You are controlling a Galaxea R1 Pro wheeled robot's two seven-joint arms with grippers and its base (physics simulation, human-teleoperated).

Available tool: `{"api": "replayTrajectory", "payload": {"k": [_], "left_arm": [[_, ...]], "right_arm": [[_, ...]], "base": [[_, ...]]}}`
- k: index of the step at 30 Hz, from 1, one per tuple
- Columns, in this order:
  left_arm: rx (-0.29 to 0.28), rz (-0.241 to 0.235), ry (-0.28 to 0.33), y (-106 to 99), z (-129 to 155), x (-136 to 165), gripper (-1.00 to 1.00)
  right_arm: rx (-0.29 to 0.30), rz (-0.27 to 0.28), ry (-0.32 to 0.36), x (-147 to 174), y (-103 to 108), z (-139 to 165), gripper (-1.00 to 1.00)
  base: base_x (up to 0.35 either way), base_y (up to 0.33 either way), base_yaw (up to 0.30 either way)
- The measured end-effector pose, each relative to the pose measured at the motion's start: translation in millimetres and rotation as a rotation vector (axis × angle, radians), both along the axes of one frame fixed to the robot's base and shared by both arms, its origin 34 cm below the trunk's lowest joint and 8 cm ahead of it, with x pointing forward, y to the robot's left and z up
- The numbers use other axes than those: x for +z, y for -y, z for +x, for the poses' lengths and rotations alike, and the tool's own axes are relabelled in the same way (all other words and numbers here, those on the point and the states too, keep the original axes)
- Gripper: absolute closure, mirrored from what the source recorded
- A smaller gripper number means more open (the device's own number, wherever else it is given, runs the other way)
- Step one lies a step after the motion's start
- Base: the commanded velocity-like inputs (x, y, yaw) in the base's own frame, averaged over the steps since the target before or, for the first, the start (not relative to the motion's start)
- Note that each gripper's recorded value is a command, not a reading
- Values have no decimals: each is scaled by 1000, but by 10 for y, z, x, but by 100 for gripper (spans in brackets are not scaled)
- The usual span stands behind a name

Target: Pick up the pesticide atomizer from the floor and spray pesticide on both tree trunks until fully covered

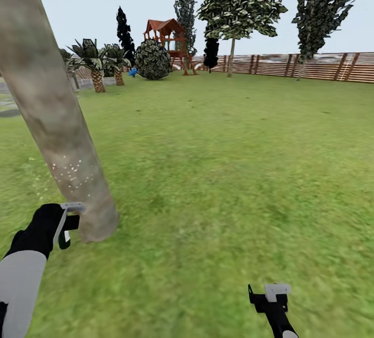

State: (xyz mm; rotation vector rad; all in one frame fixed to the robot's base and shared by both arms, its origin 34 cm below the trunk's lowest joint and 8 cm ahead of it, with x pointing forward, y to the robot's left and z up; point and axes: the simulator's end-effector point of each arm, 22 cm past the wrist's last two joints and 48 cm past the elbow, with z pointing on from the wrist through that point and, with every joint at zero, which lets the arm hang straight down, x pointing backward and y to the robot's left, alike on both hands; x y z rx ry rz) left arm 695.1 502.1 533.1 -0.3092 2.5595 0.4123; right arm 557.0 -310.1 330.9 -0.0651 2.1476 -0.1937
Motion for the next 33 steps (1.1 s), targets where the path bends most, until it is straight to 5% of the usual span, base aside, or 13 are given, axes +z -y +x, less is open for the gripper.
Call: {"api": "replayTrajectory", "payload": {"k": [5, 11, 20, 33], "left_arm": [[26, 56, -78, -102, -332, -305, 100], [17, 17, -114, 96, -433, -532, 100], [-4, -13, -110, 351, -380, -595, 100], [1, -13, -107, 353, -377, -588, 100]], "right_arm": [[0, 0, -2, -6, -4, -2, -100], [0, 1, -2, -7, -11, -1, -100], [0, 2, -1, -4, -15, -1, -100], [2, 1, -1, -4, -12, 0, -100]], "base": [[221, 0, 0], [13, 0, 97], [107, -133, 180], [191, -228, 1]]}}
